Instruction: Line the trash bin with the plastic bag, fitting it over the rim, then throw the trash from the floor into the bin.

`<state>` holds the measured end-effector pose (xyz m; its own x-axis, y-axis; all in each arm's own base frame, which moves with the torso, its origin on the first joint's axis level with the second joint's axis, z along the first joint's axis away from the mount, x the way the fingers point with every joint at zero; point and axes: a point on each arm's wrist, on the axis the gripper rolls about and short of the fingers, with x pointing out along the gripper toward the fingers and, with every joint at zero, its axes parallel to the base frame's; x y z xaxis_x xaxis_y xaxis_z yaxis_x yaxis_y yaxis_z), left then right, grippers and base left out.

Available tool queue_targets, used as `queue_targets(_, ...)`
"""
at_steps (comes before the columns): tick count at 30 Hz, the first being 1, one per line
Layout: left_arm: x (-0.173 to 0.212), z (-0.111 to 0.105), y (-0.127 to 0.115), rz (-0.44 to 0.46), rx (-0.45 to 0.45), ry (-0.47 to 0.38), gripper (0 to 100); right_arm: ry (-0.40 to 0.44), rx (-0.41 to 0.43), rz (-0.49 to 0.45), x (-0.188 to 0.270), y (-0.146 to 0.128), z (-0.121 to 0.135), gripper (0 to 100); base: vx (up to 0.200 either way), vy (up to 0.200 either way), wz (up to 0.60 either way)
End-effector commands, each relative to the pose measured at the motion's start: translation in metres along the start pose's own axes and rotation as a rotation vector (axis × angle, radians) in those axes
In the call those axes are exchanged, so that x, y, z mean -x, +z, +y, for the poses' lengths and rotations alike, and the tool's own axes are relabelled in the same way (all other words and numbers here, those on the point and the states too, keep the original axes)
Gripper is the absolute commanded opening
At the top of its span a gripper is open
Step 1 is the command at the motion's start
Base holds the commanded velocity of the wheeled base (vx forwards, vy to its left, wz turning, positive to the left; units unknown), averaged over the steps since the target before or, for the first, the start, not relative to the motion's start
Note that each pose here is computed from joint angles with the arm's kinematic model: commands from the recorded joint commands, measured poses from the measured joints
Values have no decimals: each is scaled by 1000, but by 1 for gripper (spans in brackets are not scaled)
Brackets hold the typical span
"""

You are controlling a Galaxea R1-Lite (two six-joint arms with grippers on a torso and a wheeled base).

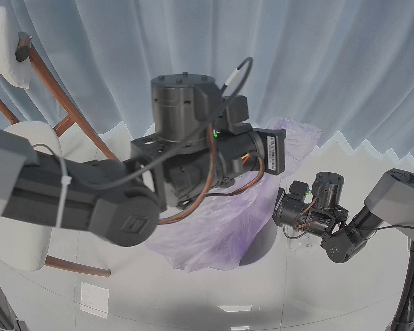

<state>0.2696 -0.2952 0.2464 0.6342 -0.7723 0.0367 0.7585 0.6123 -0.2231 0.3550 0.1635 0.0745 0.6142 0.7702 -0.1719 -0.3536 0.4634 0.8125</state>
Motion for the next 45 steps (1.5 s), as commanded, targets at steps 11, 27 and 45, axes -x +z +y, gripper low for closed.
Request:
queue_targets(11,-45,24,-42,68,25,135,0,-102,278,-224,42,34,-21,0,0,0,0)
queue_targets(27,-43,21,-22,-12,27,202,0,-218,263,47,102,-39,10,0,0,0,0)
queue_targets(45,-50,6,-36,6,27,192,0,-68,417,213,29,-168,7,0,0,0,0)
